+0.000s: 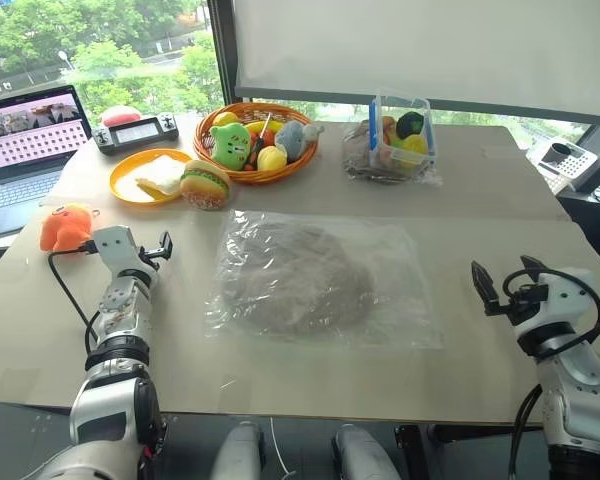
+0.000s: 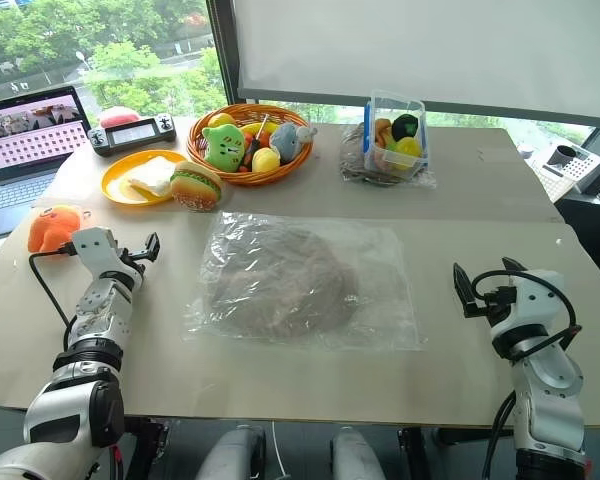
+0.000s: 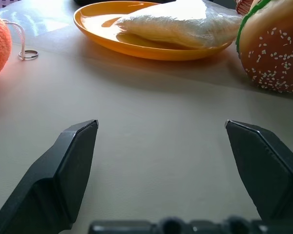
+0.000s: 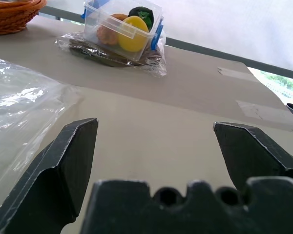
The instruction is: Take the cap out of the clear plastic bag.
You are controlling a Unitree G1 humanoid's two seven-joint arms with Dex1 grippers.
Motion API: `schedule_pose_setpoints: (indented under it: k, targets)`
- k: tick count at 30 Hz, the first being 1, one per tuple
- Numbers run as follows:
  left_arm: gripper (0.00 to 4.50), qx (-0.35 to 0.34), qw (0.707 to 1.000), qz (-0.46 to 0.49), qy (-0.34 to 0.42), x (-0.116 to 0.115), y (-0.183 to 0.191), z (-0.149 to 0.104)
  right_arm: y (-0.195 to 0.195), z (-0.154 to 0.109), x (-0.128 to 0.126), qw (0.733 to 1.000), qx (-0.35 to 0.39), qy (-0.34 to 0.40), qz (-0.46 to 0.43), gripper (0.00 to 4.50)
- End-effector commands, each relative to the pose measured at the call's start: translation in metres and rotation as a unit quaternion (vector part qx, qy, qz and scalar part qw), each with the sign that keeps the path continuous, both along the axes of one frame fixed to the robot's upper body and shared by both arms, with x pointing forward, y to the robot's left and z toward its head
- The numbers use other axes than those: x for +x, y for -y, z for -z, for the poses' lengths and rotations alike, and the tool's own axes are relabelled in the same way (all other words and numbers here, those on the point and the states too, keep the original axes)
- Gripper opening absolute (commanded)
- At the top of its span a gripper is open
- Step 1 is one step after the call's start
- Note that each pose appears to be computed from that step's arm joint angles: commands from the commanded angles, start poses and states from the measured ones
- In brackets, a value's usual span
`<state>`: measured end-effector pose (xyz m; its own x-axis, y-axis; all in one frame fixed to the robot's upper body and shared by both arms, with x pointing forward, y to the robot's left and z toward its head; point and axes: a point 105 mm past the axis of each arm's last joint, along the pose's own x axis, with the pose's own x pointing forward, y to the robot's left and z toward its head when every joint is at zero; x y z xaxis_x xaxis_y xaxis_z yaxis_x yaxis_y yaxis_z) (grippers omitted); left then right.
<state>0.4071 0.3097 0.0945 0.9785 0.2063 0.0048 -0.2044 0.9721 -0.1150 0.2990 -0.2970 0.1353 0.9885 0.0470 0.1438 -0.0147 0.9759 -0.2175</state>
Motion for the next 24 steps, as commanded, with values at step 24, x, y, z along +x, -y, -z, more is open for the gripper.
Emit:
schedule_pose_setpoints:
  k: [24]
  targets:
    - [4.49,0.206,0.556,0.796,-0.124,-0.169,0.179,-0.031,-0.083,-0.05,-0.094,0.913,0.053,-0.165,-0.37,4.5]
